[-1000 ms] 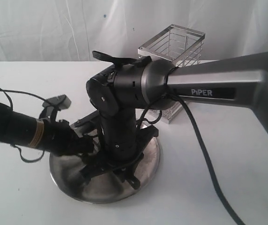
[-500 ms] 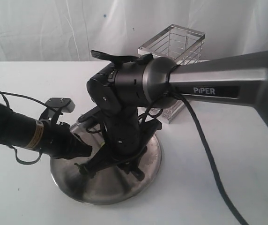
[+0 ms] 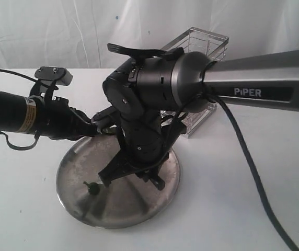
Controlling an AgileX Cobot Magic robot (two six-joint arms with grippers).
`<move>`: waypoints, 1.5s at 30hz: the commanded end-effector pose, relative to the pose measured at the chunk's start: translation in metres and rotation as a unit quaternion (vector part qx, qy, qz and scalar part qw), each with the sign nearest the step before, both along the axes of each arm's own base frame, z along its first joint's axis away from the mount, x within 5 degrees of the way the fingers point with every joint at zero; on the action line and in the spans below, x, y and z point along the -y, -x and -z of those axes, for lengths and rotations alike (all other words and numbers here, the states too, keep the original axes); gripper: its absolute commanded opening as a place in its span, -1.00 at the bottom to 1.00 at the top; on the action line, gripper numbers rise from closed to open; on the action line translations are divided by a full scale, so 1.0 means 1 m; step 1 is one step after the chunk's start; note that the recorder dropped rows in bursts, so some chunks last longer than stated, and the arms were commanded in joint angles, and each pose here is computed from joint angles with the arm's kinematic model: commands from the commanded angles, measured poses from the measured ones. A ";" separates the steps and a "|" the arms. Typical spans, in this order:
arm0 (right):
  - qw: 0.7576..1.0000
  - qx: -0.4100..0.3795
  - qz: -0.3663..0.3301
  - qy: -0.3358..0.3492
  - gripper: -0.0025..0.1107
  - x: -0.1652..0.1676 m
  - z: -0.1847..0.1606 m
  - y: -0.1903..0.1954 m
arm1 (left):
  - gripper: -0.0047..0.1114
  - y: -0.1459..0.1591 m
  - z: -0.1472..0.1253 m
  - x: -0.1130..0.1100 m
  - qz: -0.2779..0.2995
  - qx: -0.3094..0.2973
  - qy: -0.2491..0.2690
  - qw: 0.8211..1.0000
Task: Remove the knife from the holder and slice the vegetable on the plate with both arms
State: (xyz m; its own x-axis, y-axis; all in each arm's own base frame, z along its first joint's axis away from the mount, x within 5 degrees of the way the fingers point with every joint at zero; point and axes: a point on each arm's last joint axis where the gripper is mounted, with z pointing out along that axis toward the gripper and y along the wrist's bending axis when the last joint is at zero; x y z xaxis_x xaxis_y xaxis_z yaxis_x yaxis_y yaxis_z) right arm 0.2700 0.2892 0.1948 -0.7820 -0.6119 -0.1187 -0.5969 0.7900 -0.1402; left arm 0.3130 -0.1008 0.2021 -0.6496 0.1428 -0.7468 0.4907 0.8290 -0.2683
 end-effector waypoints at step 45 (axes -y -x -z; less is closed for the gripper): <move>0.853 0.189 -0.037 -0.486 -0.96 0.076 -0.096 0.148 | -0.92 0.172 -0.127 -0.059 -0.120 0.255 0.142 0.949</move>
